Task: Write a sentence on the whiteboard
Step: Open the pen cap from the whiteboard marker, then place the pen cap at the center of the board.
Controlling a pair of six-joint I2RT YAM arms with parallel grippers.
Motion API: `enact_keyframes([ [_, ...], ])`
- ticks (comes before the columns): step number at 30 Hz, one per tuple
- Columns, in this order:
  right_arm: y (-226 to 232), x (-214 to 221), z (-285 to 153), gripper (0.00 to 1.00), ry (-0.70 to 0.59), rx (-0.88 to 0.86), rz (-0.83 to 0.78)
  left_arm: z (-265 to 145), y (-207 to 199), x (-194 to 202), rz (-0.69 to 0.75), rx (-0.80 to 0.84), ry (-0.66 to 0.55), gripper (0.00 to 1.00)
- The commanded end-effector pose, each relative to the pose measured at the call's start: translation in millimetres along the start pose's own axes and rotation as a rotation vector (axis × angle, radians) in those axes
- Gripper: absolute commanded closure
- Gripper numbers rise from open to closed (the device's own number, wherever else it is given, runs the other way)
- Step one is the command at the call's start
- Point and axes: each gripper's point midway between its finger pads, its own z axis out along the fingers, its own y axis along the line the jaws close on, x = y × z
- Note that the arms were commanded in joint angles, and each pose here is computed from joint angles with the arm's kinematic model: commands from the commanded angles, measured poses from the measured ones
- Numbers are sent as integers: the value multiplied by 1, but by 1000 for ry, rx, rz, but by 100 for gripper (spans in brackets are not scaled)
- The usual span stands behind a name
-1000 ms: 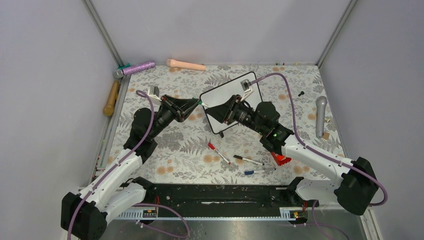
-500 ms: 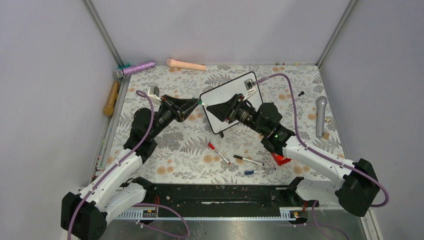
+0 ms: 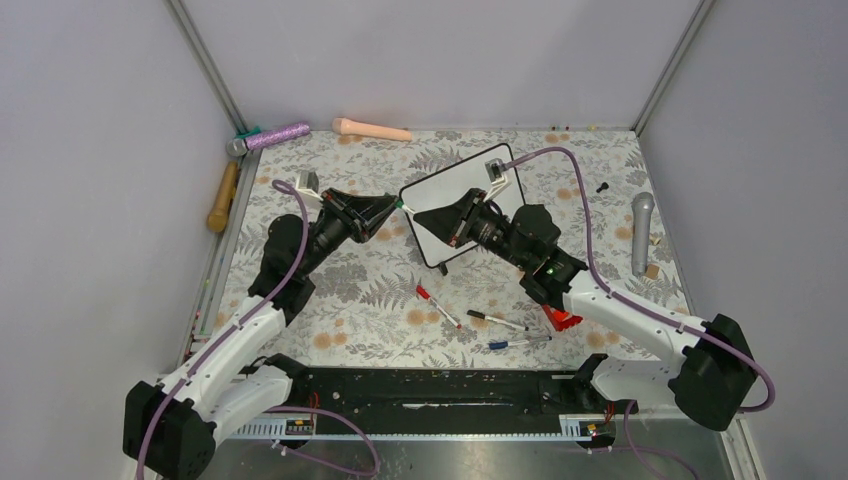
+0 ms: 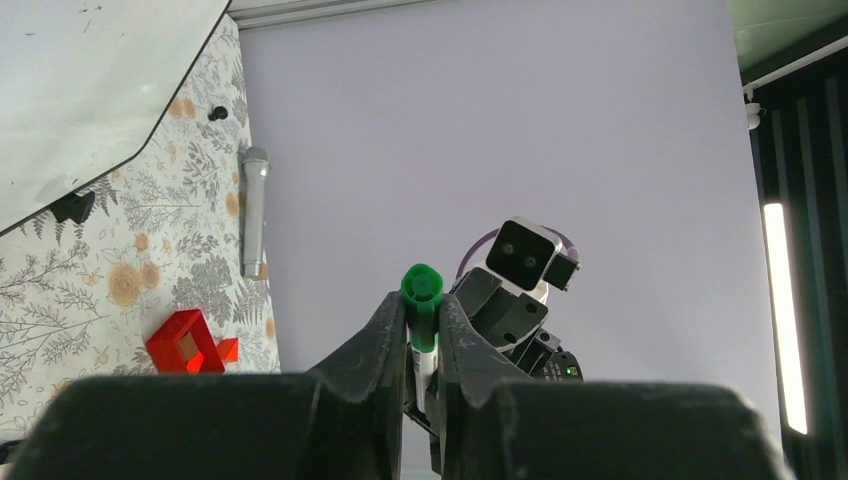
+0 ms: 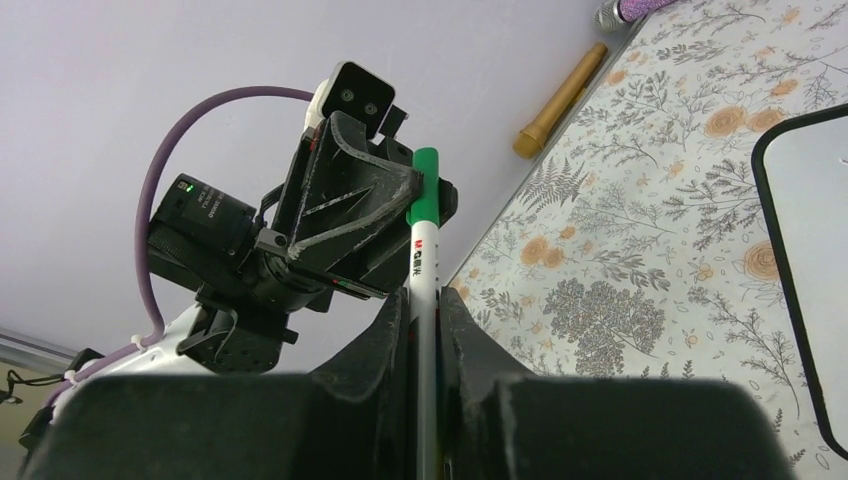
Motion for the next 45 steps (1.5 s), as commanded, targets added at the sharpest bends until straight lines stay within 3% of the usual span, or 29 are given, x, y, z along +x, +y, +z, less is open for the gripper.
enact_keyframes([
  [1, 25, -13, -5, 100, -36, -68, -29, 0, -10, -8, 3, 29, -25, 100],
  [10, -22, 16, -70, 100, -4, 114, -98, -22, 25, -72, -47, -20, -155, 100],
  [15, -42, 20, -105, 100, 11, 228, -164, -29, 46, -72, 27, -112, -169, 100],
  [20, -62, 14, -129, 100, 66, 403, -266, -39, 106, -50, 199, -377, -144, 100],
  [25, -79, 20, -140, 100, 195, 528, -326, -41, 165, 1, 344, -554, -1, 100],
  [28, -92, 21, -148, 100, 220, 617, -331, -54, 200, 5, 468, -702, 23, 100],
  [34, -103, 19, -156, 100, 222, 672, -373, -62, 232, 10, 565, -798, 92, 100],
  [45, -100, 16, -145, 100, 340, 666, -480, -57, 273, 42, 512, -861, 292, 100],
])
